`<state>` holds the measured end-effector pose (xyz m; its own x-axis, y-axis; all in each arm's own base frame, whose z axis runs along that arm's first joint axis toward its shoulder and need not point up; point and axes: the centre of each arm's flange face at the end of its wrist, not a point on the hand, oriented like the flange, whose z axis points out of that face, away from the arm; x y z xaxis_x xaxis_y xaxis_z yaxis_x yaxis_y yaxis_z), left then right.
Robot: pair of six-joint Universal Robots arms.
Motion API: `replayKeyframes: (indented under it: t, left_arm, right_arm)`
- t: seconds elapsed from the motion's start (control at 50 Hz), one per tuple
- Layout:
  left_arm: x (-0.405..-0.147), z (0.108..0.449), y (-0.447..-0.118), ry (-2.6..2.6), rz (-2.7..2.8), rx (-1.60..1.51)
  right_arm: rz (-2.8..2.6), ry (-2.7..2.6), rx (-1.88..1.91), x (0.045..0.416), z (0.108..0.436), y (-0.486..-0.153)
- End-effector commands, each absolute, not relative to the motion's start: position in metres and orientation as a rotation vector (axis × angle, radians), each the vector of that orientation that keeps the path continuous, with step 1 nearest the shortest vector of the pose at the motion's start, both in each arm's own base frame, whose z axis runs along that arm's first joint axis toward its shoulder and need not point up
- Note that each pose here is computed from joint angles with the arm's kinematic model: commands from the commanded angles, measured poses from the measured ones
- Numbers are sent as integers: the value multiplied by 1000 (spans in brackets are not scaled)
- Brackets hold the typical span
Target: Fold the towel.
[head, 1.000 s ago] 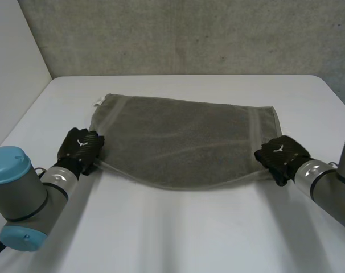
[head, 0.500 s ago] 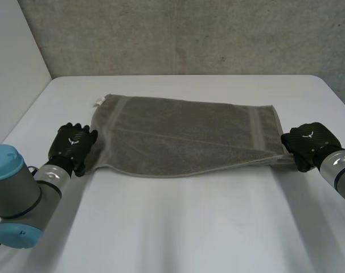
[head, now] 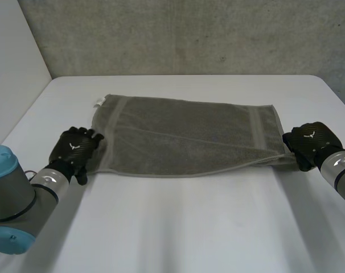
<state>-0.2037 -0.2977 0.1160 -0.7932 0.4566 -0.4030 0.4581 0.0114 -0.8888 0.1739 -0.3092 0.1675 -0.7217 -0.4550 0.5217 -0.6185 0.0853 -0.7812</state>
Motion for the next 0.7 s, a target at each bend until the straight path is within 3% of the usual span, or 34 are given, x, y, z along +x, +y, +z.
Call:
replayKeyframes:
  t: [0.02,0.7]
  left_arm:
    - [-210,116,-300,2308,-2022,1017]
    - [-219,95,-329,2331,-2038,1014]
  right_arm:
    - [1702,-2211,1102,174,165,-309]
    - [1688,-2228,1110,175,157,-310]
